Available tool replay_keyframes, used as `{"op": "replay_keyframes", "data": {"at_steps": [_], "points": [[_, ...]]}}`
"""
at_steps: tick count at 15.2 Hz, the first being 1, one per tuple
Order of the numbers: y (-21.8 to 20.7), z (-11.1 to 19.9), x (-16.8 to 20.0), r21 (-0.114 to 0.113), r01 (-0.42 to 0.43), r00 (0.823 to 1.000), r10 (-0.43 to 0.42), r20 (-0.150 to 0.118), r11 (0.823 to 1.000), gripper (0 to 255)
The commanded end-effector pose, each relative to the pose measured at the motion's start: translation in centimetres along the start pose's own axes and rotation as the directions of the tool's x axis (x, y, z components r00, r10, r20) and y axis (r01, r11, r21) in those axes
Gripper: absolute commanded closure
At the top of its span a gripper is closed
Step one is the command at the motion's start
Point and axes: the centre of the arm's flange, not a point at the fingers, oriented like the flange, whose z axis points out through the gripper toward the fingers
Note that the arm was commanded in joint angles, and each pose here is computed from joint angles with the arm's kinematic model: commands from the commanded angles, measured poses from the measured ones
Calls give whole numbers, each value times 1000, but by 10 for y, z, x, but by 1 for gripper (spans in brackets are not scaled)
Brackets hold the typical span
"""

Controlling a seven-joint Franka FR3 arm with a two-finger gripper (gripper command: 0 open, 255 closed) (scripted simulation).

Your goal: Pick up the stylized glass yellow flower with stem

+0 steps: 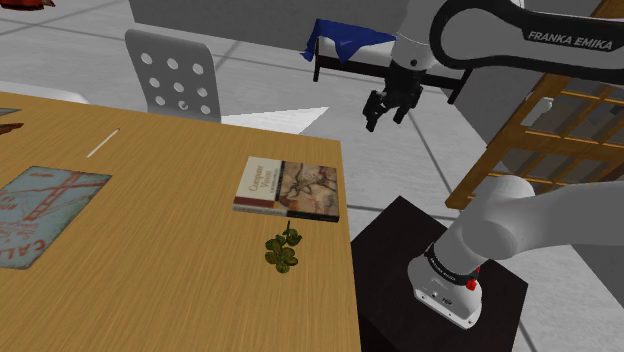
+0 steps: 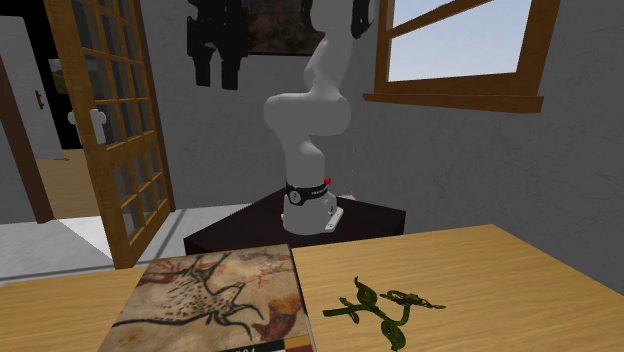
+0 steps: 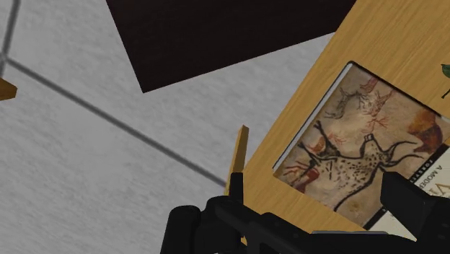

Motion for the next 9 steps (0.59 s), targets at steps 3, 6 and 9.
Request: {"op": "replay_keyframes", "data": {"at_steps": [3, 6, 9], "points": [[-44, 31, -16, -18, -60, 998, 60, -1, 998, 0], [-78, 54, -25, -32, -102, 995, 102, -2, 994, 0], [-111, 77, -32, -46, -143, 990, 143, -3, 989, 0]]}}
